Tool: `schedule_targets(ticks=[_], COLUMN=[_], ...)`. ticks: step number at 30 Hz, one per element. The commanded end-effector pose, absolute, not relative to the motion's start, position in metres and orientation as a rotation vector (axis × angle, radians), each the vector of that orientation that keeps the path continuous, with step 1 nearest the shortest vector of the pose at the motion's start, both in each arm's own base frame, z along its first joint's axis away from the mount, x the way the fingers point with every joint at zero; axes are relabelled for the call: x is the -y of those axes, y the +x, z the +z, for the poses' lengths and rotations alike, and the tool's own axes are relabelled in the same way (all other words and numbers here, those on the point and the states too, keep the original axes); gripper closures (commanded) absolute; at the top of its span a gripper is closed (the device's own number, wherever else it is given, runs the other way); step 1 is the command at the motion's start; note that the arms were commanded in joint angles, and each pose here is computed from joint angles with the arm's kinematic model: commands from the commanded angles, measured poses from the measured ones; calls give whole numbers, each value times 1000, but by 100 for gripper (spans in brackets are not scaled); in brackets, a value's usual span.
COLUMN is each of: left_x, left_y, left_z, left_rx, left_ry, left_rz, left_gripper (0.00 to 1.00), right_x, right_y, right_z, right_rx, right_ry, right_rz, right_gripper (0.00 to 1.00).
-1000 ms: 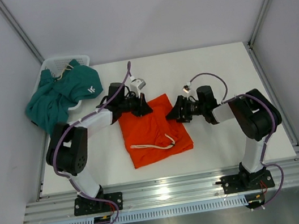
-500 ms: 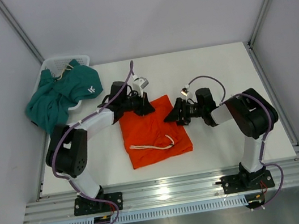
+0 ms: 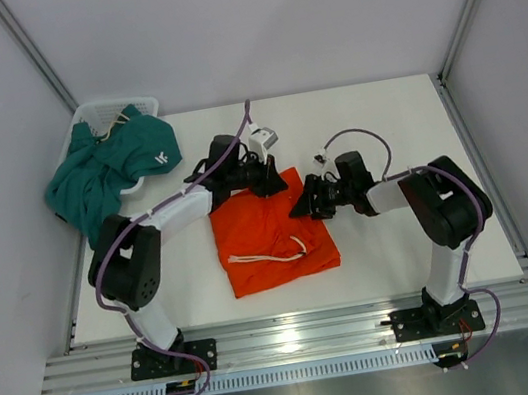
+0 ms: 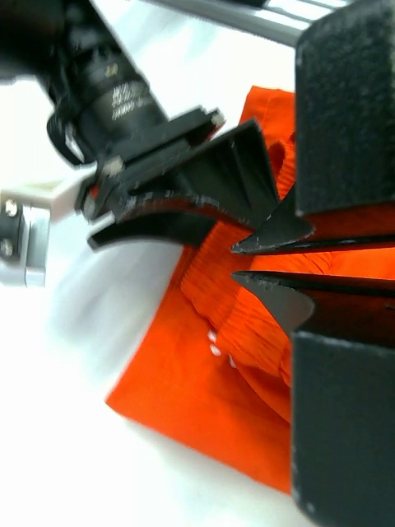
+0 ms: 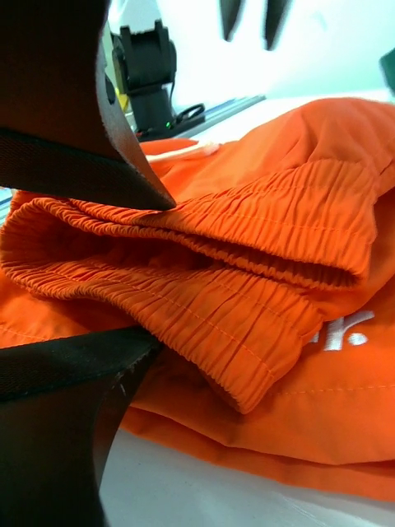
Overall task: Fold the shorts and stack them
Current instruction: Fold the shorts
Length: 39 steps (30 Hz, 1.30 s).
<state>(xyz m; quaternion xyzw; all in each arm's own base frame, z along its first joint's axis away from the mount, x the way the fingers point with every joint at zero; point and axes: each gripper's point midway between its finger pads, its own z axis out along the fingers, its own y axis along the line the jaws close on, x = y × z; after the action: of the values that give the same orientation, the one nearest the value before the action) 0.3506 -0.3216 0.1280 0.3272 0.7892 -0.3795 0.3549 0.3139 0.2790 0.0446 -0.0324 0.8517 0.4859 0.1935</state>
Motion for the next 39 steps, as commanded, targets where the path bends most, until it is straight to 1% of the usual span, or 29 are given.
schedule_targets(ticks=[1, 2, 4, 7, 8, 9, 10, 11, 13, 16, 25, 27, 28, 30, 31, 33, 34, 36, 37, 39], left_x=[315, 312, 305, 289, 286, 283, 280, 279, 277, 276, 282, 283, 284, 286, 290, 298, 302, 305, 307, 308], left_y=[362, 370, 369, 375, 375, 372, 372, 370, 368, 369, 357, 351, 352, 351, 350, 347, 340, 337, 337, 338], left_z=[126, 128, 123, 120, 117, 116, 115, 114, 108, 99, 79, 77, 78, 76, 77, 79, 73, 72, 72, 71], left_rx=[-2079, -2080, -2120, -2152, -2162, -2167, -2165, -2169, -2183, -2213, -2264, -2262, -2255, -2257, -2252, -2238, -2255, -2260, -2258, -2243], left_ry=[833, 825, 821, 790, 779, 779, 771, 770, 776, 773, 810, 820, 822, 824, 833, 858, 876, 893, 896, 900], left_rz=[-884, -833, -801, -792, -800, -825, -840, -853, -858, -846, -932, -960, -961, -978, -994, -1031, -1046, -1059, -1053, -1059], left_gripper=[85, 84, 81, 72, 63, 56, 45, 41, 35, 33, 37, 41, 47, 55, 63, 70, 75, 81, 87, 92], right_x=[-280, -284, -285, -288, -289, -290, -291, -291, -292, -293, -293, -293, -294, -294, -295, -296, -297, -297, -297, -298], right_y=[325, 324, 323, 323, 321, 321, 320, 320, 319, 319, 318, 317, 317, 317, 317, 316, 315, 314, 314, 312], right_z=[59, 61, 62, 64, 66, 66, 65, 65, 66, 68, 67, 67, 67, 68, 69, 69, 69, 69, 69, 69], right_rx=[-2350, -2351, -2353, -2336, -2331, -2331, -2330, -2328, -2323, -2317, -2315, -2313, -2310, -2303, -2302, -2302, -2301, -2304, -2302, -2301], right_ry=[-158, -167, -190, -202, -209, -209, -210, -211, -219, -222, -224, -228, -230, -237, -238, -249, -256, -260, -265, -275], right_rz=[1269, 1261, 1244, 1255, 1271, 1275, 1281, 1284, 1298, 1310, 1314, 1317, 1319, 1326, 1325, 1325, 1325, 1325, 1323, 1324], right_gripper=[40, 40, 39, 38, 38, 38, 38, 38, 38, 39, 39, 39, 39, 39, 39, 39, 39, 39, 39, 40])
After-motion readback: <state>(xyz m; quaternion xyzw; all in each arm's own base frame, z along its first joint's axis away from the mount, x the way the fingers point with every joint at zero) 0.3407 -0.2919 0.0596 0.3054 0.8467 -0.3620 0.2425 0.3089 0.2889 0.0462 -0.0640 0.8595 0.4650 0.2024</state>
